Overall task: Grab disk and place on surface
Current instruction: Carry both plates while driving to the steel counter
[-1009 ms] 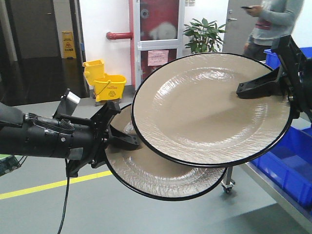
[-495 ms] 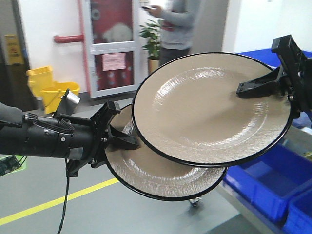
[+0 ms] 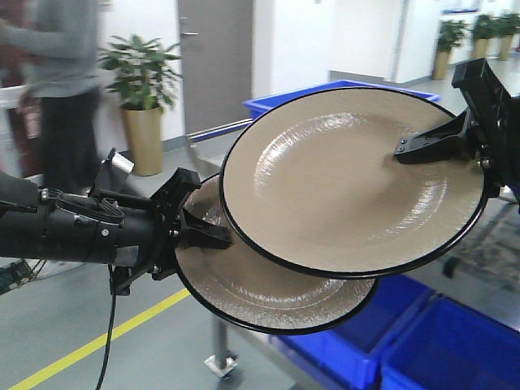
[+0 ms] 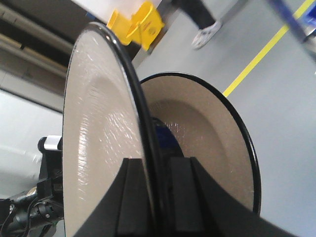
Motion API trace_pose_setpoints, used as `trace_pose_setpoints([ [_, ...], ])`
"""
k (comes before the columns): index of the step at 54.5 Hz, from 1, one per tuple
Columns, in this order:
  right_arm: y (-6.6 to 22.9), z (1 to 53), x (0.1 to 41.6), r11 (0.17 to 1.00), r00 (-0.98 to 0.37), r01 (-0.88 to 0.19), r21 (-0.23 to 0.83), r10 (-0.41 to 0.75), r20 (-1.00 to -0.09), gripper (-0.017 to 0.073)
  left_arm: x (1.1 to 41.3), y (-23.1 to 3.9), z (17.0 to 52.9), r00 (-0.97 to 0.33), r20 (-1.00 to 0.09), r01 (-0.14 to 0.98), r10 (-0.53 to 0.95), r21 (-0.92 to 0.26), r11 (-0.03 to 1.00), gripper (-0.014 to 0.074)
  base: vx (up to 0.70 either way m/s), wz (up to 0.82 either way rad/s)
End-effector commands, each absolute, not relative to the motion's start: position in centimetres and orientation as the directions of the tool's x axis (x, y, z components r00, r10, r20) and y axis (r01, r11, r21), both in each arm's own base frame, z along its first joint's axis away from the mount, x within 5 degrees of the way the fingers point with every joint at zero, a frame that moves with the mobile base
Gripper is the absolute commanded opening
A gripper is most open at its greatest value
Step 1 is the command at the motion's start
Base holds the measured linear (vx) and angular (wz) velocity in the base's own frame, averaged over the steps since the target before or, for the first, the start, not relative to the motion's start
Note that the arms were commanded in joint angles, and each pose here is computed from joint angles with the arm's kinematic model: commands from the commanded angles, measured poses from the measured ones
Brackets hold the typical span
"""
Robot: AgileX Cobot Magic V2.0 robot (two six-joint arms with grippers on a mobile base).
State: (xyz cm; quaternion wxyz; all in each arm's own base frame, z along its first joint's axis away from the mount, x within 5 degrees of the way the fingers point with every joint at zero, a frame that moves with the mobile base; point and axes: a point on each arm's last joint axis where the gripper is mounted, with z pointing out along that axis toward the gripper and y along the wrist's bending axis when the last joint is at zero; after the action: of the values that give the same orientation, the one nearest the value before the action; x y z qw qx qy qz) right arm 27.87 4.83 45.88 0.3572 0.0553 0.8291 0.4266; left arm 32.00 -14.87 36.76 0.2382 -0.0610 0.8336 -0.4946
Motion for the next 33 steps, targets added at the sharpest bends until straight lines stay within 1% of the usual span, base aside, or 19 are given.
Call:
trace_pose_setpoints([
  [1, 4.97, 49.07, 26.70, 0.549, -0.653, -0.284, 0.786, 0.489, -0.578, -0.0005, 30.84, -14.79, 40.49, -0.844, -0.343, 0.176, -0.413, -0.904, 0.391, -0.0001, 0.36, -0.59],
  [33, 4.97, 49.07, 26.70, 0.549, -0.653, -0.284, 0.786, 0.489, -0.578, -0.0005, 30.85, -14.76, 40.49, -0.843, -0.343, 0.175, -0.414, -0.904, 0.391, -0.0001, 0.32, -0.63],
])
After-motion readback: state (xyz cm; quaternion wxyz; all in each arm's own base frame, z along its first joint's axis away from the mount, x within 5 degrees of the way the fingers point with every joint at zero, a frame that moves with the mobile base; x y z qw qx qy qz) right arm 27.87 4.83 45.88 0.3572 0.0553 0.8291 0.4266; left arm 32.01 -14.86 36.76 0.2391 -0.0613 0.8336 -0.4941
